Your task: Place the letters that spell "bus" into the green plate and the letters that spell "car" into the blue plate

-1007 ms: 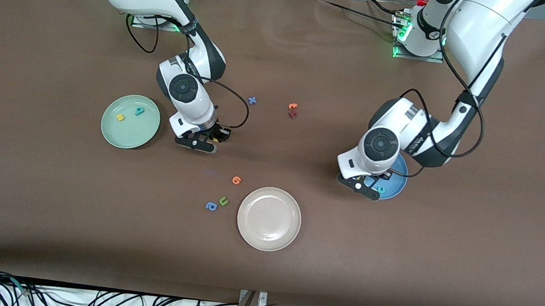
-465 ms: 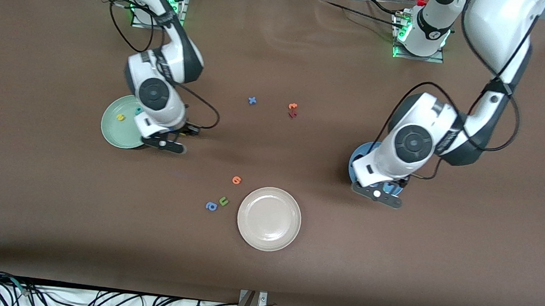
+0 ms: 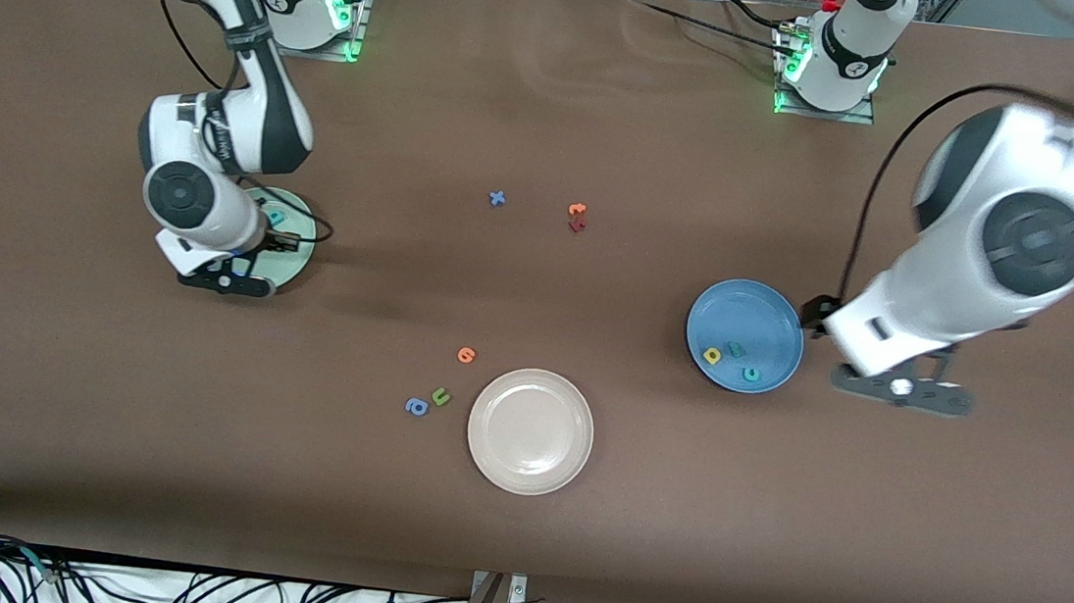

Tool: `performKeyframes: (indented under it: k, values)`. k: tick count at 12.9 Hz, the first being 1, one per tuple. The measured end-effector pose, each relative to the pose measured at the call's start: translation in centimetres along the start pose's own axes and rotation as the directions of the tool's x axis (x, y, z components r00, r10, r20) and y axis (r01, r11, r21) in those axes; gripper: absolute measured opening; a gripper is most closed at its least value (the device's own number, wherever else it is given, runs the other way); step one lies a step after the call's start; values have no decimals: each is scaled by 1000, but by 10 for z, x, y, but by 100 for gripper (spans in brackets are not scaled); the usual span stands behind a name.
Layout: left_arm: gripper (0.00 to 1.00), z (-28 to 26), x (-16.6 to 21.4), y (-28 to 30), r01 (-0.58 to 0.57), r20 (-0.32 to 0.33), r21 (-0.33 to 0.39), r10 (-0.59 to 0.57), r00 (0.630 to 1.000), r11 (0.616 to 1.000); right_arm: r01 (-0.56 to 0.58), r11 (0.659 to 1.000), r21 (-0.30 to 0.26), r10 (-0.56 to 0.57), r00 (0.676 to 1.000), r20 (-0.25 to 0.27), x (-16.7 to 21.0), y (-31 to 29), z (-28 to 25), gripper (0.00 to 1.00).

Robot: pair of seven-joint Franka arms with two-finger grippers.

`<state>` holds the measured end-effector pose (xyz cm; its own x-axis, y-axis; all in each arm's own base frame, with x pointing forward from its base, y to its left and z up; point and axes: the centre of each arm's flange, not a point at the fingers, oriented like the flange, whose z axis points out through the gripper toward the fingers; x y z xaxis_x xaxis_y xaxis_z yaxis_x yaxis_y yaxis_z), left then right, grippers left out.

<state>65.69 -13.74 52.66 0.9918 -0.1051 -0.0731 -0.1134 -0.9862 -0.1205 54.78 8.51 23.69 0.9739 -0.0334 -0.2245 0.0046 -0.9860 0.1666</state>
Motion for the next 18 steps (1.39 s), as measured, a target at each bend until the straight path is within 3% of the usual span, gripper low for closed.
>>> performKeyframes:
  k: [2, 5, 8, 11, 14, 18]
  values:
    - [100, -29, -6, -27, 20, -40, -43, -21, 999, 999, 26, 999, 22, -25, 1000, -11, -4, 21, 30, 27]
    - [100, -50, -30, -54, -7, -38, -145, 1, 999, 989, 42, 996, 74, -42, 999, 6, -6, 35, 58, 27]
    - [100, -64, -70, -76, -57, -88, -128, 46, 995, 990, 40, 994, 105, -41, 999, 9, -4, 40, 64, 31]
    - [100, -65, -98, -67, -74, -105, -115, 62, 993, 991, 40, 993, 115, -39, 999, -9, 2, 40, 47, 63]
    - [100, -78, -117, -58, -88, -119, -107, 75, 990, 990, 46, 990, 135, -49, 999, 19, 10, 44, -16, 97]
    - [100, -76, -127, -58, -85, -64, -108, 79, 995, 990, 23, 985, 172, -27, 999, 19, 2, 78, -131, 100]
